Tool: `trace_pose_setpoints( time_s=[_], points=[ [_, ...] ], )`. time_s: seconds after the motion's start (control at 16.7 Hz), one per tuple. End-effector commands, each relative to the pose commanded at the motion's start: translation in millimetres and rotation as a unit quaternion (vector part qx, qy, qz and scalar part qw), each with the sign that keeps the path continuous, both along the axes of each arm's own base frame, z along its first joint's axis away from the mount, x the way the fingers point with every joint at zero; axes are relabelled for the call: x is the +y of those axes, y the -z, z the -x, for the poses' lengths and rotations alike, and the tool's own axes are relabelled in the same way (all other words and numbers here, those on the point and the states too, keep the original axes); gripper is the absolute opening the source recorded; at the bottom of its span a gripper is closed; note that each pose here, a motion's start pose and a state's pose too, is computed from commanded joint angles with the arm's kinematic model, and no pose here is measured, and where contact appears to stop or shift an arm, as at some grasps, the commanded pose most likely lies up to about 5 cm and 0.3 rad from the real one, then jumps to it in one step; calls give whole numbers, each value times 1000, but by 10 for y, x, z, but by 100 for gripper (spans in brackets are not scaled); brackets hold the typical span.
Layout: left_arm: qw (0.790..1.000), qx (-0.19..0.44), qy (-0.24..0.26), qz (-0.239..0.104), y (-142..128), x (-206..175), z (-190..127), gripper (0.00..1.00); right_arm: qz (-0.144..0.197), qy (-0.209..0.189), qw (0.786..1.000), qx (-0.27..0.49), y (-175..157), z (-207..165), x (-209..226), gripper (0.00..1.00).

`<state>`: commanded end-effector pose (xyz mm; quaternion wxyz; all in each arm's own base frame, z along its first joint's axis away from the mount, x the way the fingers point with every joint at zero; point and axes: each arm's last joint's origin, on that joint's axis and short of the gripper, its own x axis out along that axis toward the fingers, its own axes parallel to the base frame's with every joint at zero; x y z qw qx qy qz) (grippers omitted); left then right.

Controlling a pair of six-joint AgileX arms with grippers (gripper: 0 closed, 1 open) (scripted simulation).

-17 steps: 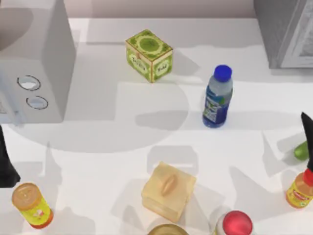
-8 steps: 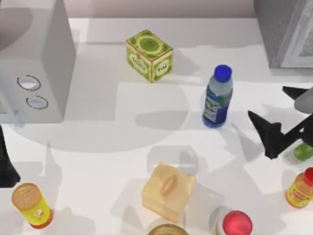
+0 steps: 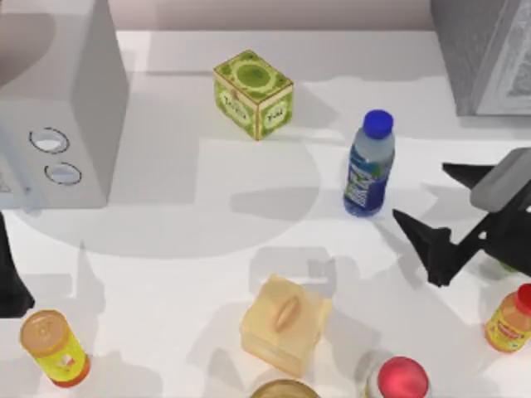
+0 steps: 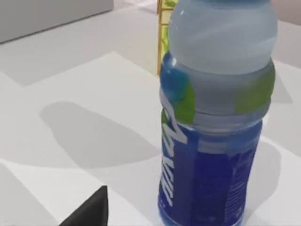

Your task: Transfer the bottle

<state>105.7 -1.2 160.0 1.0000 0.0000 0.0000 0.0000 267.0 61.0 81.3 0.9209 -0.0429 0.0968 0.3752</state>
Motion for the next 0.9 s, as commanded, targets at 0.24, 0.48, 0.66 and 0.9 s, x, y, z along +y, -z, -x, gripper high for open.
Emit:
trace_pose_setpoints(
  time_s=[0.24,0.48,0.66,0.9],
  points=[
    [1000,0,0,0,0,0,0,100,1,3,1000,2,1,1,-10,100],
    [1000,0,0,0,0,0,0,100,3,7,1000,0,-15,-244,208,100],
    [1000,0,0,0,0,0,0,100,3,1,1000,2,39,-541,508,100],
    [1000,0,0,0,0,0,0,100,0,1,1000,4,159,-726,693,100]
  ],
)
